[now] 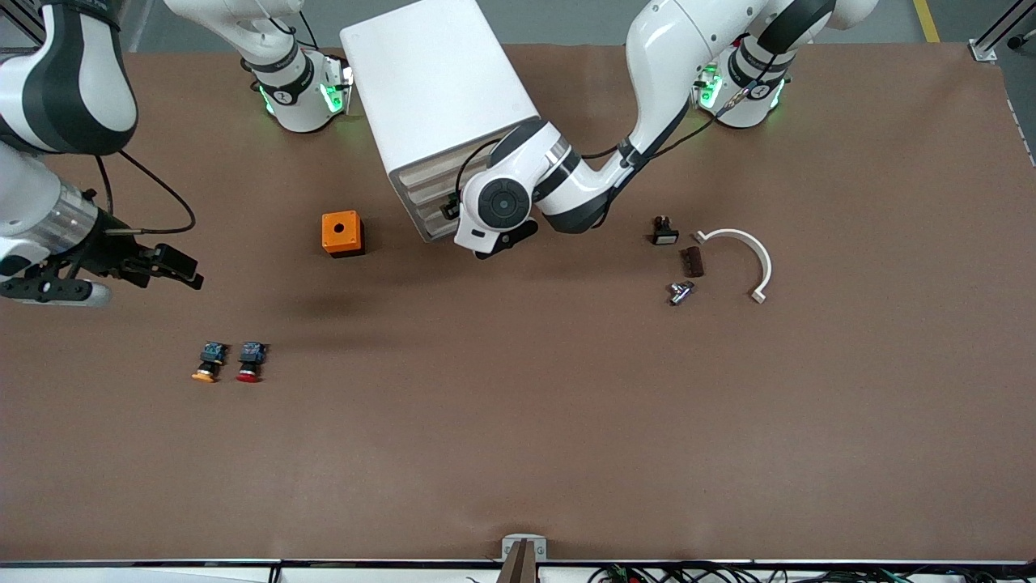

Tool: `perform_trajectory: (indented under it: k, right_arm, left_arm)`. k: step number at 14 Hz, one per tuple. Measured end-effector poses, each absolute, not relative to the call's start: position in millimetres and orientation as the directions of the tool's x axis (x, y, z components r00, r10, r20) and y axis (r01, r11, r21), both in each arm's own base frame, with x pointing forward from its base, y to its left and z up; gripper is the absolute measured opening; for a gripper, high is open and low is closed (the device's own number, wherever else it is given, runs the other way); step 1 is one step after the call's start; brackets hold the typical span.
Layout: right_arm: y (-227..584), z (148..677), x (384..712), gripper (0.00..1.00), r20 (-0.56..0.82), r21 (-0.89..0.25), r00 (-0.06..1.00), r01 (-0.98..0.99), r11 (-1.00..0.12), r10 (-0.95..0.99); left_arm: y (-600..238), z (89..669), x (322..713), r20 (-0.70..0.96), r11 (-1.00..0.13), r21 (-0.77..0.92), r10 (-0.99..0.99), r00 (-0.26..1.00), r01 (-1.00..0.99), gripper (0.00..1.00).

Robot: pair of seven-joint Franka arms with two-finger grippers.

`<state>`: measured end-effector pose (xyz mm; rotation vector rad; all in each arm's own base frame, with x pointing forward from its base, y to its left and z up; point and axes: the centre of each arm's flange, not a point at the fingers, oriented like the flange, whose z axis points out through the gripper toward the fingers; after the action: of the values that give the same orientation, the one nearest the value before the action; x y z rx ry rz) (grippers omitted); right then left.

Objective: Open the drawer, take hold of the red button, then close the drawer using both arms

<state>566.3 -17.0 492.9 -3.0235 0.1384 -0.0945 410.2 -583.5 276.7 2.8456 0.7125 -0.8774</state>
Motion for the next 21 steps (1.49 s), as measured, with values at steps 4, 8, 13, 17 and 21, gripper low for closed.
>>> perform_trajectory:
  k: [4,8,13,17,21]
  right_arm:
    - [-17,524,562,1.00,0.020,-0.106,0.993,-0.112,-0.988,-0.115]
    - [-13,574,564,1.00,0.047,-0.096,0.988,-0.142,-0.985,-0.147]
    - [-11,618,561,1.00,0.068,-0.098,0.987,-0.136,-0.986,-0.143]
    - [-11,635,560,1.00,0.085,-0.091,0.987,-0.131,-0.987,-0.139]
    - [-3,658,551,1.00,0.068,-0.048,0.991,-0.114,-0.992,-0.117]
  left_arm:
    - [-554,321,452,-0.431,-0.896,-0.015,0.405,0.806,0.443,1.00]
    - [-483,420,486,-0.368,-0.958,0.011,0.263,0.892,0.288,1.00]
    - [-360,518,524,-0.280,-0.994,0.008,0.106,0.954,0.113,1.00]
    - [-253,575,552,-0.218,-0.997,0.042,0.054,0.974,0.065,1.00]
    - [-155,607,555,-0.195,-0.998,0.055,0.014,0.981,0.026,1.00]
